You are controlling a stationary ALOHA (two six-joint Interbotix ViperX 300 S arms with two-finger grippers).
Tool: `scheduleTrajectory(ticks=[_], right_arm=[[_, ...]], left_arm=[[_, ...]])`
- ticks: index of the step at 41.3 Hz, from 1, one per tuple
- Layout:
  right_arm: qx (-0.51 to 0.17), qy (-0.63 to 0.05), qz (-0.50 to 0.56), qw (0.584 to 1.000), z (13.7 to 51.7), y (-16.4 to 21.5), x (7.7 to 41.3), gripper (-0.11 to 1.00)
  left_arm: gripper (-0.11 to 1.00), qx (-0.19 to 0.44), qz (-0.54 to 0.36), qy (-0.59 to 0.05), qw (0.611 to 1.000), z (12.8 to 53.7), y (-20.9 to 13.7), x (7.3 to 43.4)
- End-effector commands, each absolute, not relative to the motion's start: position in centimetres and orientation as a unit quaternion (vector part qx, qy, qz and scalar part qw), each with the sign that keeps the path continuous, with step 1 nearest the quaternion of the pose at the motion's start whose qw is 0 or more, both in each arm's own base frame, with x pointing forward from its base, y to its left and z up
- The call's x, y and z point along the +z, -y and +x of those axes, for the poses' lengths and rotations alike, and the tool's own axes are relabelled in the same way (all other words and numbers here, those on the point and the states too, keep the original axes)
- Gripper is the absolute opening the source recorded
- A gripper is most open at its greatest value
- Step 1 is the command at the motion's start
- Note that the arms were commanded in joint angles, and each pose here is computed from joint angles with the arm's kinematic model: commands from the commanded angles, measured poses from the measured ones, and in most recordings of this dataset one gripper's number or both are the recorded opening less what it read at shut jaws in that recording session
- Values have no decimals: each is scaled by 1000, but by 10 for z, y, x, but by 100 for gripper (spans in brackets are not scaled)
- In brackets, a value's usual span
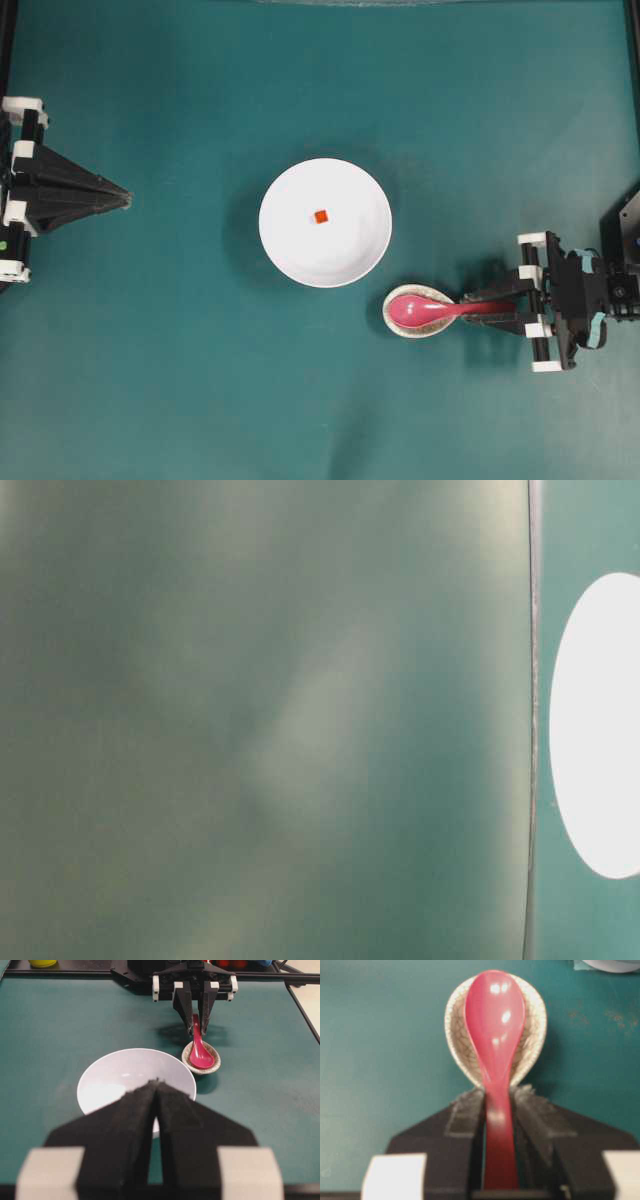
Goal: Grip the spoon and scoop the red block from the bowl with right arm.
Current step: 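Lift the spoon with the right gripper and carry it over the white bowl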
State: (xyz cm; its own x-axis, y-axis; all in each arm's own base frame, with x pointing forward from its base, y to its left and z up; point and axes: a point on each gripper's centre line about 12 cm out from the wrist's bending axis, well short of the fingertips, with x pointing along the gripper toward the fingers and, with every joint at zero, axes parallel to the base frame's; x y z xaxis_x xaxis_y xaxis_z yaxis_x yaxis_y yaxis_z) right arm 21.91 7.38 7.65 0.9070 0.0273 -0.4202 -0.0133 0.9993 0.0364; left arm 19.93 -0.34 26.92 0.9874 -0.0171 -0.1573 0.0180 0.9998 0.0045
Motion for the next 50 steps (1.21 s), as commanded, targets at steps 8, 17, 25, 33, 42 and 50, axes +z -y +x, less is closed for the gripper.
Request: scheduleTrajectory(ticks=[8,17,25,33,42,50], right_arm=[[19,-185,55,981,225,-78,103,25],[20,-182,105,977,231,-73,134,25],[32,-180,116,976,236,-68,164,25],[16,-189,109,976,249,-46,193,25],[-9,-219,101,970,266,-16,217,25],[-19,-248,115,962,280,1,232,25]], left_arm=[[0,-9,1,-78,997,202,4,276],[0,-8,-5,-110,994,200,4,269],[0,-8,-5,-115,993,200,4,268],[0,-8,-5,-119,993,200,4,266],[0,-8,-4,-119,993,200,4,266],[0,-8,-4,-119,993,200,4,266]])
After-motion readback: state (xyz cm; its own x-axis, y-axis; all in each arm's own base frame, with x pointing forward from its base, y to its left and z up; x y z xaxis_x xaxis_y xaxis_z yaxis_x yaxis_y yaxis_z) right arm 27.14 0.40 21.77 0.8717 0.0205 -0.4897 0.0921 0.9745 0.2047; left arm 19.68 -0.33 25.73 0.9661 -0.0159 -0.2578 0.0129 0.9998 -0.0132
